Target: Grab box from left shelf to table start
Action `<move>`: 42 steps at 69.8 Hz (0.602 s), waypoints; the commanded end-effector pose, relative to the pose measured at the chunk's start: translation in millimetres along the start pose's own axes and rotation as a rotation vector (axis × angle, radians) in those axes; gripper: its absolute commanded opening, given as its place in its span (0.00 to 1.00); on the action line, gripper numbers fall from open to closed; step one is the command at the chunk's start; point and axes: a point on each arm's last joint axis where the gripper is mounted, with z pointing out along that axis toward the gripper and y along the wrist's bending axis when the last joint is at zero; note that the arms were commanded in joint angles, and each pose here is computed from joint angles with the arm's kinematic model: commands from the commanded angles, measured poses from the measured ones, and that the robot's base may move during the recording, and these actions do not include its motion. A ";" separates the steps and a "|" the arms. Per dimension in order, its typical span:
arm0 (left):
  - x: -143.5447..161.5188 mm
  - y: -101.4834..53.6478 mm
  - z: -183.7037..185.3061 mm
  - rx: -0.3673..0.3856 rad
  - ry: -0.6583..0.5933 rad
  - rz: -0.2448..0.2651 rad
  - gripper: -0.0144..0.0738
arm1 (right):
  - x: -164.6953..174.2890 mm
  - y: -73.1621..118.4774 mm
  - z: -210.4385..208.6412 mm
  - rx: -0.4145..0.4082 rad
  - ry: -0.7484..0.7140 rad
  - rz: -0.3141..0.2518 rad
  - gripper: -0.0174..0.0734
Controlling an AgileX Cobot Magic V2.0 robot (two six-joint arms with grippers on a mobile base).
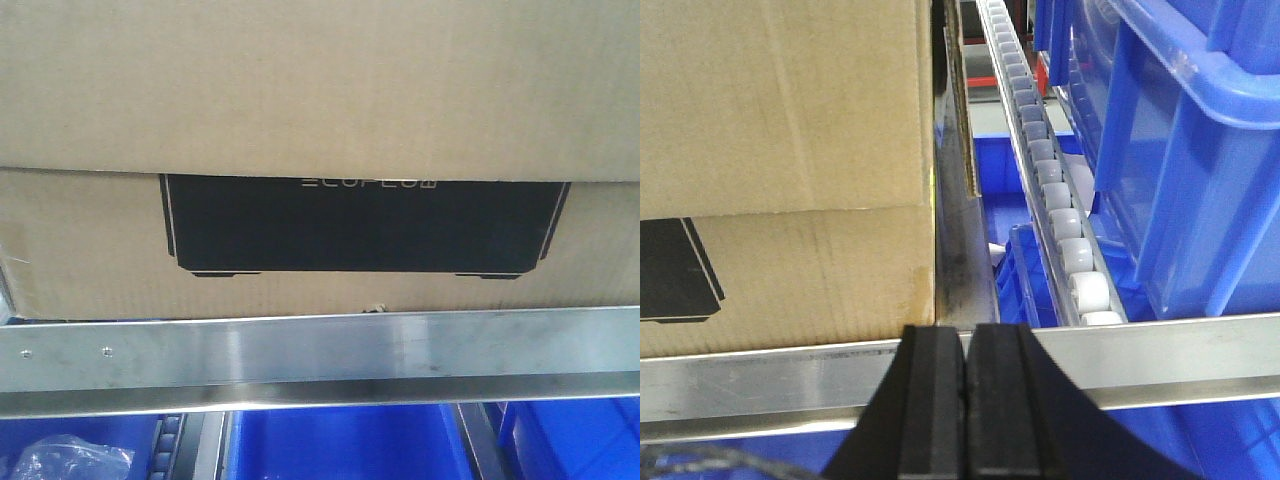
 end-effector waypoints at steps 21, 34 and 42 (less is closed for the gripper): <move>-8.9 -1.5 -1.2 0.019 -0.094 -0.004 0.06 | -16.0 1.2 -2.9 -0.004 -0.123 -0.005 0.26; -13.7 -2.0 -1.8 0.025 -0.147 -0.004 0.06 | -16.0 1.2 -2.9 -0.004 -0.123 -0.005 0.26; -19.2 -2.4 -2.8 0.032 -0.208 -0.034 0.06 | -16.0 1.2 -2.9 -0.004 -0.123 -0.007 0.26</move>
